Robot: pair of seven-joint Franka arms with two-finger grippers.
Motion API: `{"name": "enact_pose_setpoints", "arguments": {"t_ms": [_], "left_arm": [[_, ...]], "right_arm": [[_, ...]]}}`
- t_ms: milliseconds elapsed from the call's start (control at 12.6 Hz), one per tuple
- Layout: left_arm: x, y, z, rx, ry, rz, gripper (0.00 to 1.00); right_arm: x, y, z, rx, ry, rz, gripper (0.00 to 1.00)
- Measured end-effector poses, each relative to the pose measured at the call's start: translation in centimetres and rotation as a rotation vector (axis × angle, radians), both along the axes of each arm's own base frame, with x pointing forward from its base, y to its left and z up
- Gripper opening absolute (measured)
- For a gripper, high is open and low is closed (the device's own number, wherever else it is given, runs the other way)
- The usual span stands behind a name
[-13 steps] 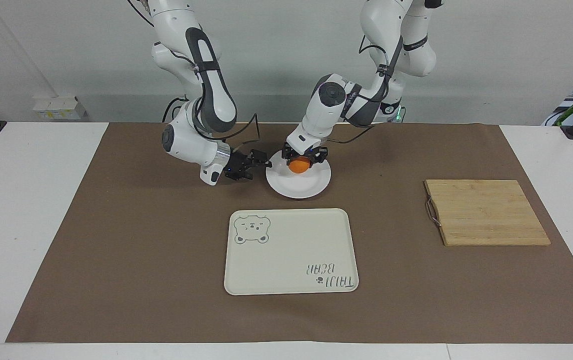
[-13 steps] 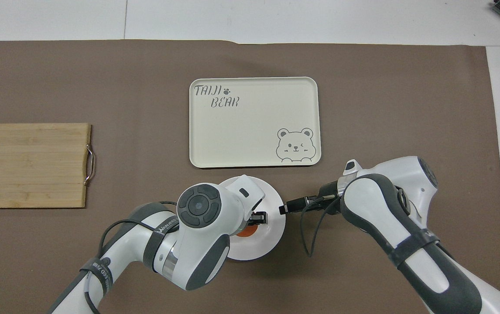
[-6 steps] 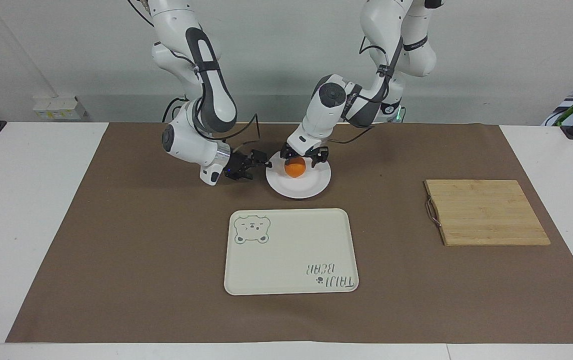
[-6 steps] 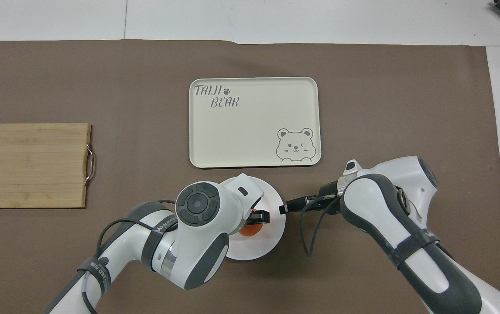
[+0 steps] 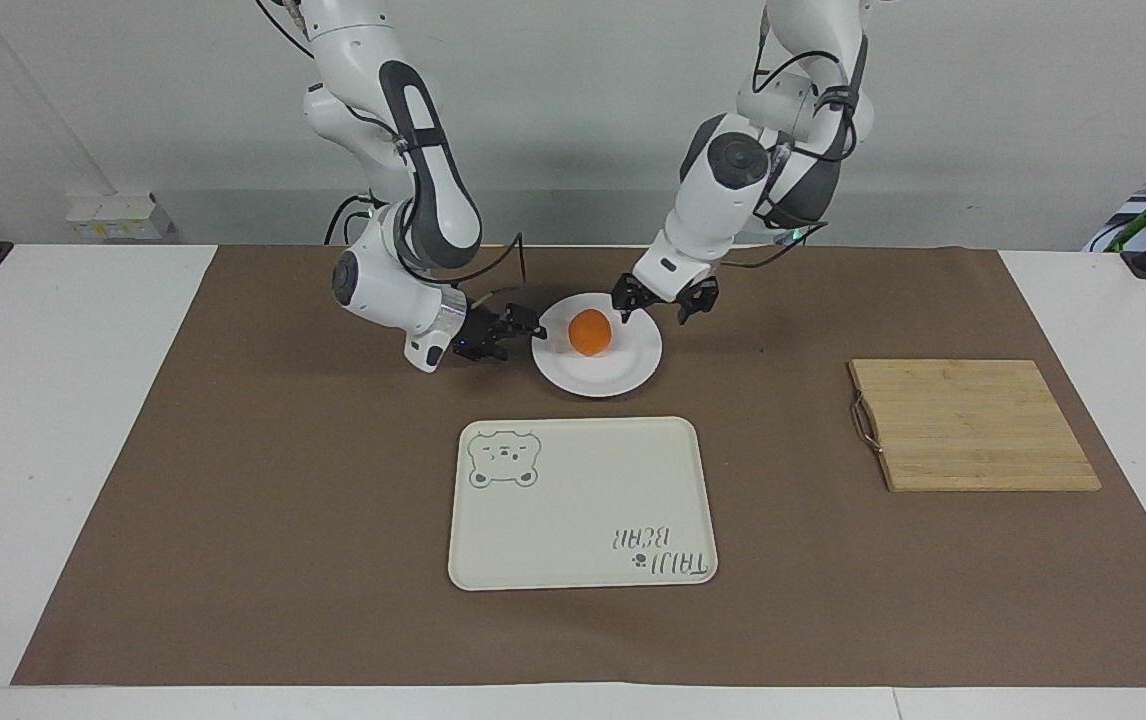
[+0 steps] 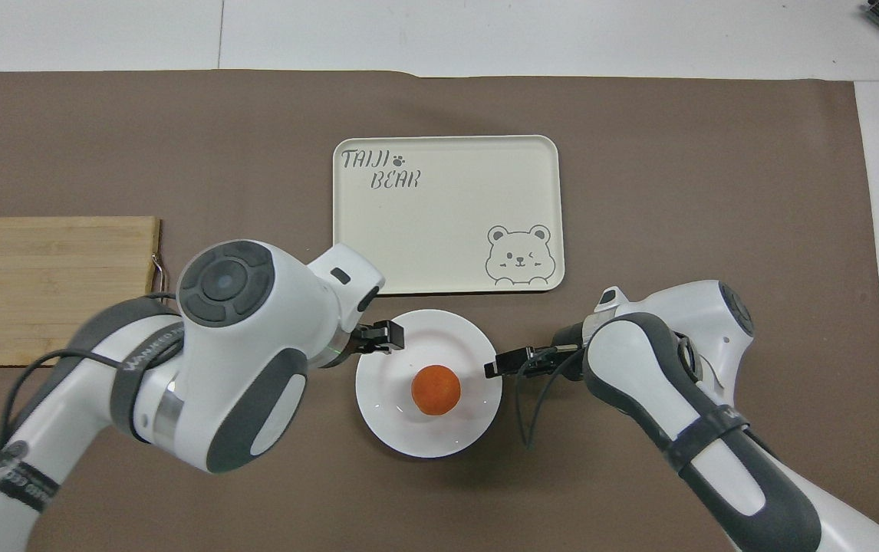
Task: Place orange and plate with both arms
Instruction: 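Withdraw the left gripper to the board while the right gripper holds the plate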
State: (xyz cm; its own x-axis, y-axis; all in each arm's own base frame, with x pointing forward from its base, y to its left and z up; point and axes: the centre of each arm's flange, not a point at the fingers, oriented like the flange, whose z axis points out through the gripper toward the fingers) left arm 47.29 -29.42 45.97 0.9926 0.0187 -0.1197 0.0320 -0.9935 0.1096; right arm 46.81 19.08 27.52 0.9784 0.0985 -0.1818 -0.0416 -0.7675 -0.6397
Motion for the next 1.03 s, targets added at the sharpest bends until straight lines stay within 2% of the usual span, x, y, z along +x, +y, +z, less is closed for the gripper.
{"name": "enact_pose_setpoints", "arguments": {"t_ms": [238,318,397,477,794,1033], "left_arm": [[3.5,6.5,4.7,0.075,-0.028,0.043,1.00],[4.4,8.7,5.4,0.098,-0.034,0.055,1.00],[5.2,10.7,5.9,0.107,-0.044,0.047,1.00],[5.8,12.7,6.4,0.106,-0.055,0.020,1.00],[7.3,20.9,11.6,0.118,-0.079,-0.096,1.00],[6.9,24.2,16.1,0.128,-0.077,-0.127,1.00]], "right_arm": [[-0.8,2.3,0.0,-0.029,0.029,-0.021,0.96],[-1.0,2.4,-0.1,-0.032,0.038,-0.026,0.88],[-1.2,2.2,-0.3,-0.035,0.044,-0.027,0.88],[-1.4,2.1,-0.7,-0.037,0.050,-0.027,0.81],[-2.1,2.0,-1.5,0.014,0.042,-0.026,0.77],[-2.9,2.4,-2.1,0.012,0.061,-0.022,0.33]]}}
